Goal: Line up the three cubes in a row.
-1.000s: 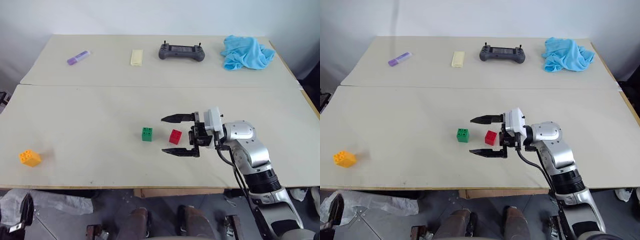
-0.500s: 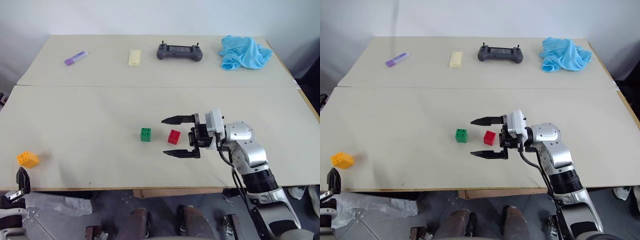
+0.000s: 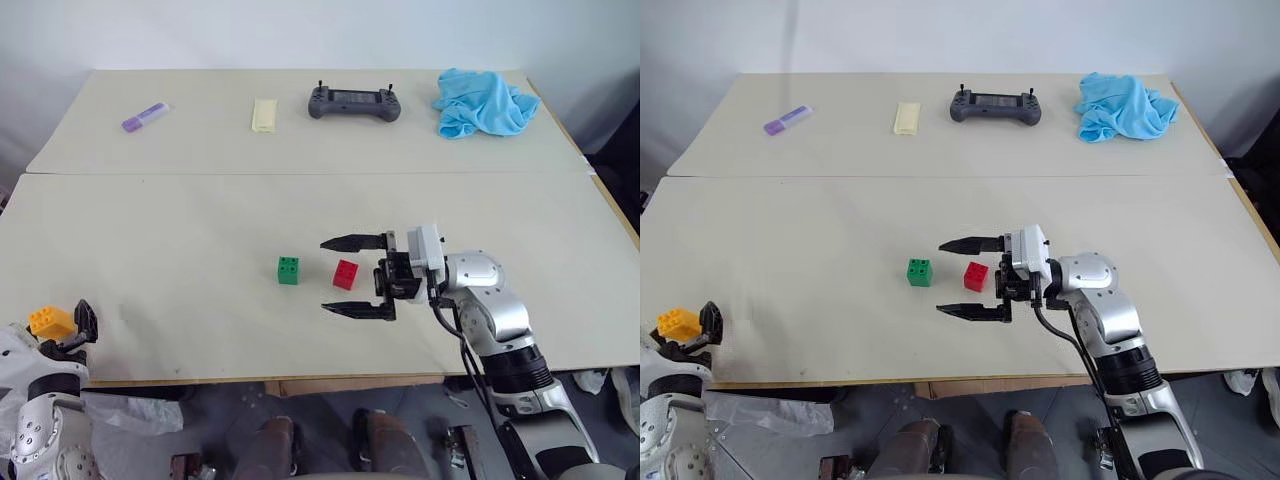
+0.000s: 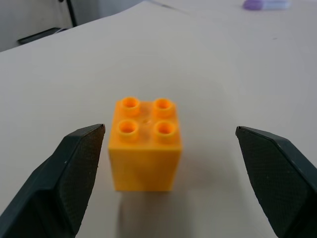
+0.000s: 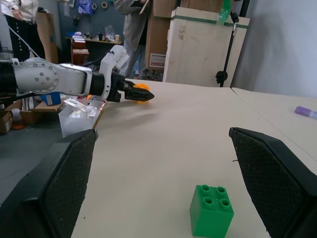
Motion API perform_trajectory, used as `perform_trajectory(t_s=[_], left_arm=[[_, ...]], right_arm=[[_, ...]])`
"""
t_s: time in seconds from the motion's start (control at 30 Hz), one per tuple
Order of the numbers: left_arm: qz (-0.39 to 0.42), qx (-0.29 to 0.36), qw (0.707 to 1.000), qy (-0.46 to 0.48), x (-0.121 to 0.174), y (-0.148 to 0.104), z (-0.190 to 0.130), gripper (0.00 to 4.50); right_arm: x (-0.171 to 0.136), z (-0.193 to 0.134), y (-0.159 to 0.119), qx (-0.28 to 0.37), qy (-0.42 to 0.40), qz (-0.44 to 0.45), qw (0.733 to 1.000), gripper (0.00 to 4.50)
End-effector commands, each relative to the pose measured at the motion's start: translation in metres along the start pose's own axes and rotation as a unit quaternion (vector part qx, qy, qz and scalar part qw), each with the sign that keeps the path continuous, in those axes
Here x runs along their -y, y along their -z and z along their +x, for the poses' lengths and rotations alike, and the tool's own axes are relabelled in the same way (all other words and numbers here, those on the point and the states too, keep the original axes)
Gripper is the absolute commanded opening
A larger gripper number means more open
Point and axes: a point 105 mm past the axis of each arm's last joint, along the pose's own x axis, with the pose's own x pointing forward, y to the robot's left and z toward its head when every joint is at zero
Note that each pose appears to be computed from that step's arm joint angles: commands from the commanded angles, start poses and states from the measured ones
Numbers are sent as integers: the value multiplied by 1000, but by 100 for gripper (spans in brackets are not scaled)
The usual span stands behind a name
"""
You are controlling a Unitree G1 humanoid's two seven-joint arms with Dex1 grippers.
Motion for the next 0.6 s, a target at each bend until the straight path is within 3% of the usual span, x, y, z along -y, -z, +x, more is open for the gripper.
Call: perform_trajectory(t_s=[0.03,0.2,0.27,0.43,0.53,0.6], left_arm=[[20,7,1000,-18,-8,-3,-3,388],[29,8,1000,3,-7,0,-1,234],[13,39,997,58,4,-11,1,172],[-2,87,975,206,22,-45,2,172],[63,84,915,390,68,-71,-6,172],[89,61,876,470,88,-75,-11,172]], right_arm=[[-2,2,-6,10,-6,-9,1000,450],[-1,1,-5,7,1,-9,1000,450],[-2,1,-4,5,3,-10,1000,450],[-1,-3,-4,-5,16,-15,1000,450],[0,-14,-1,-23,34,-19,999,450],[0,-20,-1,-31,44,-19,998,450]])
